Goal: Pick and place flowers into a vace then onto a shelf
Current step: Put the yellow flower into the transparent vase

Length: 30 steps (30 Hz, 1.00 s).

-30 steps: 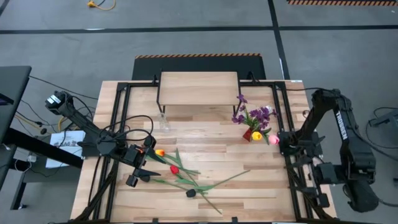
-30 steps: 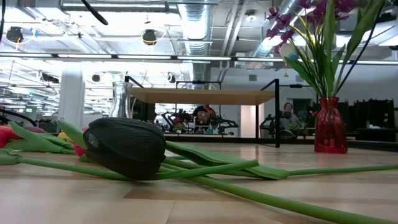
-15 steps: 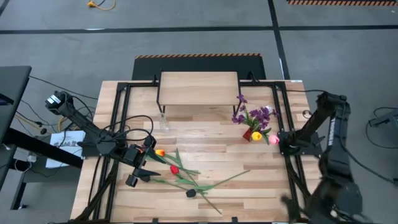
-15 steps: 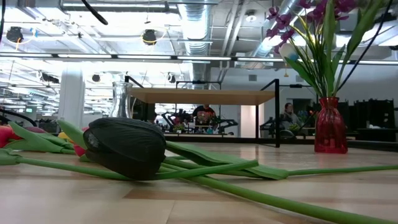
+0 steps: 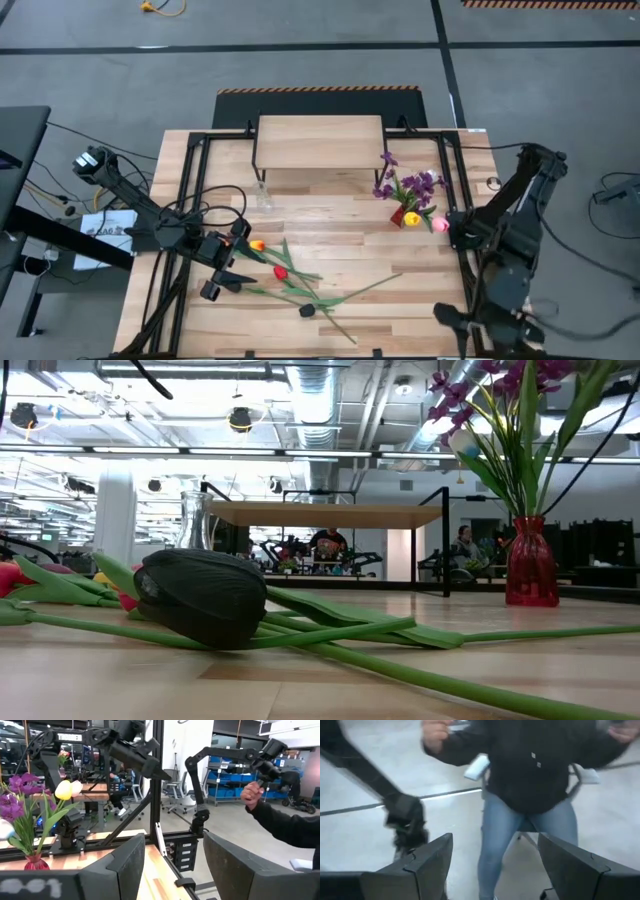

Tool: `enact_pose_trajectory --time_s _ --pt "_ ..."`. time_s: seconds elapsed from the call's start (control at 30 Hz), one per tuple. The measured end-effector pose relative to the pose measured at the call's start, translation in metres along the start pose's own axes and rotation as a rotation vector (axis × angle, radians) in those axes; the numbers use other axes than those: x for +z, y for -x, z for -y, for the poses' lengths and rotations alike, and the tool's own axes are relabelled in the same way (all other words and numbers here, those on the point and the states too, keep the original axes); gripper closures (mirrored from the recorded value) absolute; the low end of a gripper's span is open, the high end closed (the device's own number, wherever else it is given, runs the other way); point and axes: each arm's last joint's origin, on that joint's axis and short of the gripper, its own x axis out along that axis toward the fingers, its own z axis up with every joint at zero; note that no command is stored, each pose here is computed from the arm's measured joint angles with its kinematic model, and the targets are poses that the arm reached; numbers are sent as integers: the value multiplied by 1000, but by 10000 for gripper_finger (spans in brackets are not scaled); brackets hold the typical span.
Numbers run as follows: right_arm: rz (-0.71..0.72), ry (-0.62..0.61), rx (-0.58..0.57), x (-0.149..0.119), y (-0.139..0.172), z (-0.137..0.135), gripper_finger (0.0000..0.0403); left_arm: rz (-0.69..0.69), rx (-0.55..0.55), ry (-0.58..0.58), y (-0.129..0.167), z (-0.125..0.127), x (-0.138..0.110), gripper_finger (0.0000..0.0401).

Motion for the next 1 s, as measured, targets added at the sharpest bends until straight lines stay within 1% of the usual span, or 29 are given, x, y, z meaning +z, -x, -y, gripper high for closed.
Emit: enact_pose_trajectory --time_s 0.07,0.13,0.27,0.33,0.4,0.47,0.53,0.57,0.63,0.73,0.87,0.93,1.0 --pt "14 11 31 -7 12 -5 117 1 0 1 0 0 0 209" --pt "25 8 41 -21 21 -10 117 2 0 2 0 0 0 209" --pt "121 1 3 -57 35 -23 117 5 0 4 0 0 0 209" --pt "187 1 -77 -77 40 -29 117 6 0 4 0 0 1 209" --pt "261 -28 -181 -97 45 -35 117 7 1 5 0 0 1 209" --pt "344 -92 -311 -114 50 -39 117 9 1 6 0 0 1 209" --pt "375 -161 -438 -134 49 -39 117 9 1 6 0 0 1 209" --pt "383 -179 -484 -143 47 -38 117 9 1 6 0 0 1 209" --pt "386 -172 -515 -161 41 -38 117 9 4 4 0 0 1 209" --pt "418 -147 -515 -182 33 -39 117 12 39 -12 0 -1 1 209" --pt "452 -157 -588 -209 28 -36 117 40 153 -32 1 -2 4 209" --pt "469 -167 -649 -220 29 -33 117 54 216 -55 2 -2 6 209" --pt "448 -184 -712 -228 30 -30 117 65 264 -77 3 -2 8 209"
